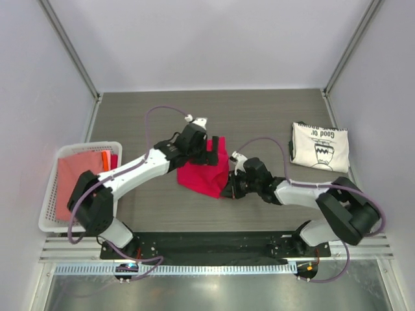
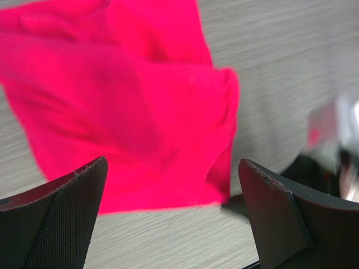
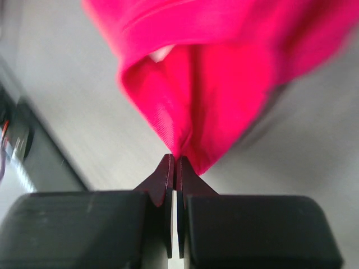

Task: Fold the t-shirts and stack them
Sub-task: Flatten the tshirt out

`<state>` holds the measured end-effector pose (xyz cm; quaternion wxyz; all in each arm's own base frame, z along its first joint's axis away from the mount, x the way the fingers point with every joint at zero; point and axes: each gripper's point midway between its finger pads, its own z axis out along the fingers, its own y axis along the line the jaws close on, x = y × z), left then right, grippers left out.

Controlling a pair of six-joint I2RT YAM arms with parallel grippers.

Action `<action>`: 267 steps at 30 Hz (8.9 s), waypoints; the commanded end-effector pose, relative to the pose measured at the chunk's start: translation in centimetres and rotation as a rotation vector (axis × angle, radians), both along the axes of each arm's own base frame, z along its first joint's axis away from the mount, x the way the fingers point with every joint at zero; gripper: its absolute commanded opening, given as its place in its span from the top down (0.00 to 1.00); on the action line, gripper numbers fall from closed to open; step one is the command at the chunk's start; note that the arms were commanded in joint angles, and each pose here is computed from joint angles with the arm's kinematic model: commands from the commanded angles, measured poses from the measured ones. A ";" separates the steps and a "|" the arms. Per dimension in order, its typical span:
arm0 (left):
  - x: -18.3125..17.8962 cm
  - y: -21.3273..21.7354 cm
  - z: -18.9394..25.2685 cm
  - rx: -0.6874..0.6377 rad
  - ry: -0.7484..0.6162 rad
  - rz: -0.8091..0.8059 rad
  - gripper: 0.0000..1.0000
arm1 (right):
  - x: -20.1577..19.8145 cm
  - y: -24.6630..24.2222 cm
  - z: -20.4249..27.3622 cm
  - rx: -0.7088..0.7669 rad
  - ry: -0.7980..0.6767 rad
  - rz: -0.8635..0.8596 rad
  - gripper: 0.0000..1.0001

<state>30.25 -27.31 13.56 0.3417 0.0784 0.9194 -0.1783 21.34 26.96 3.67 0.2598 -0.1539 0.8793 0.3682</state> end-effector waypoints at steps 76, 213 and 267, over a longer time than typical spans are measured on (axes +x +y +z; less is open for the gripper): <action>-4.2 8.7 42.6 -0.785 -0.573 0.094 1.00 | 6.0 -13.5 52.2 0.249 -0.938 -0.569 0.99; 5.1 8.4 2.1 0.062 -0.014 0.261 0.21 | 21.4 -12.3 7.3 -0.077 0.030 -0.616 0.54; 1.3 9.2 -2.0 0.068 -0.134 0.159 0.26 | 23.7 -11.3 5.6 -0.207 -0.033 -0.681 0.99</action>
